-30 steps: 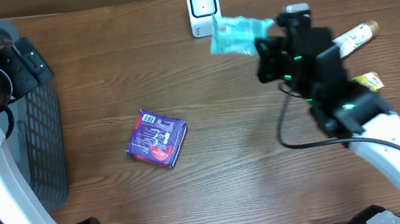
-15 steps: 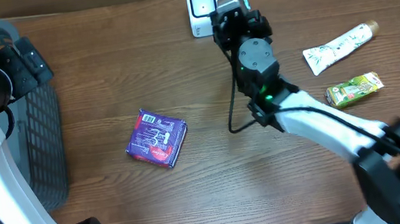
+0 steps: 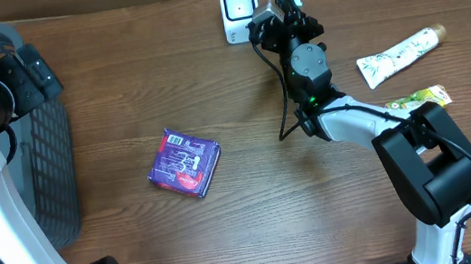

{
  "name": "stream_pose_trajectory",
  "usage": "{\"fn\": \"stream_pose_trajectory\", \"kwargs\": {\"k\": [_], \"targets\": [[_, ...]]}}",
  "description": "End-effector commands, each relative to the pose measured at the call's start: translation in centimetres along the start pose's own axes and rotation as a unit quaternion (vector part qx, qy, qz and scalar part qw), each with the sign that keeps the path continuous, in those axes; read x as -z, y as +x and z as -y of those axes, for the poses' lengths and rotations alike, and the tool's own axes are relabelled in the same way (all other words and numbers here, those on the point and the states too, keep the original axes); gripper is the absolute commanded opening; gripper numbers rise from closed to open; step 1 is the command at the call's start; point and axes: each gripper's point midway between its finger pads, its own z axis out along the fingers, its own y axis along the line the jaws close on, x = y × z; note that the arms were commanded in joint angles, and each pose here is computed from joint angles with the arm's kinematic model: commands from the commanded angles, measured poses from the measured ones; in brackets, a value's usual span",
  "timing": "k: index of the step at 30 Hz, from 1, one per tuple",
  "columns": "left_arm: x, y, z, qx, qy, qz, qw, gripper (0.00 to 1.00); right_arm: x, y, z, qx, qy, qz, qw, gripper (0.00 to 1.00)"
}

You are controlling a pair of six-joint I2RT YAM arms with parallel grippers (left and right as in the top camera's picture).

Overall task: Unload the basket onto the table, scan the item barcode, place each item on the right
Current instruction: 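Lift the wipes pack and hold it under the white scanner, then hold the wipes pack barcode facing the scanner with the right gripper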

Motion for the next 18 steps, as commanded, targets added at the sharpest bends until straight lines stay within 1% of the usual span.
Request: {"fn": "stream_pose_trajectory", "kwargs": {"k": [1, 7, 11, 15, 18], "targets": [[-0.1, 0.0, 0.0, -0.005, -0.003, -0.001, 1.000, 1.00, -0.9, -2.5, 0.0, 0.007, -0.009, 0.044, 0.999, 0.04], [-0.1, 0.0, 0.0, -0.005, -0.003, -0.001, 1.000, 1.00, -0.7, -4.3, -0.4, -0.002, -0.008, 0.057, 0.998, 0.04], [-0.1, 0.0, -0.1, -0.005, -0.003, 0.000, 1.000, 0.99, -0.4, -3.6, -1.7, 0.009, -0.021, 0.033, 0.999, 0.04], [-0.1, 0.0, 0.0, -0.005, -0.003, -0.001, 1.000, 1.00, -0.4, -3.5, -1.8, 0.013, -0.025, 0.031, 0.999, 0.04], [-0.1, 0.0, 0.0, -0.005, -0.003, -0.001, 1.000, 1.00, -0.5, -3.5, -1.6, 0.033, -0.017, 0.027, 0.999, 0.04]]}}
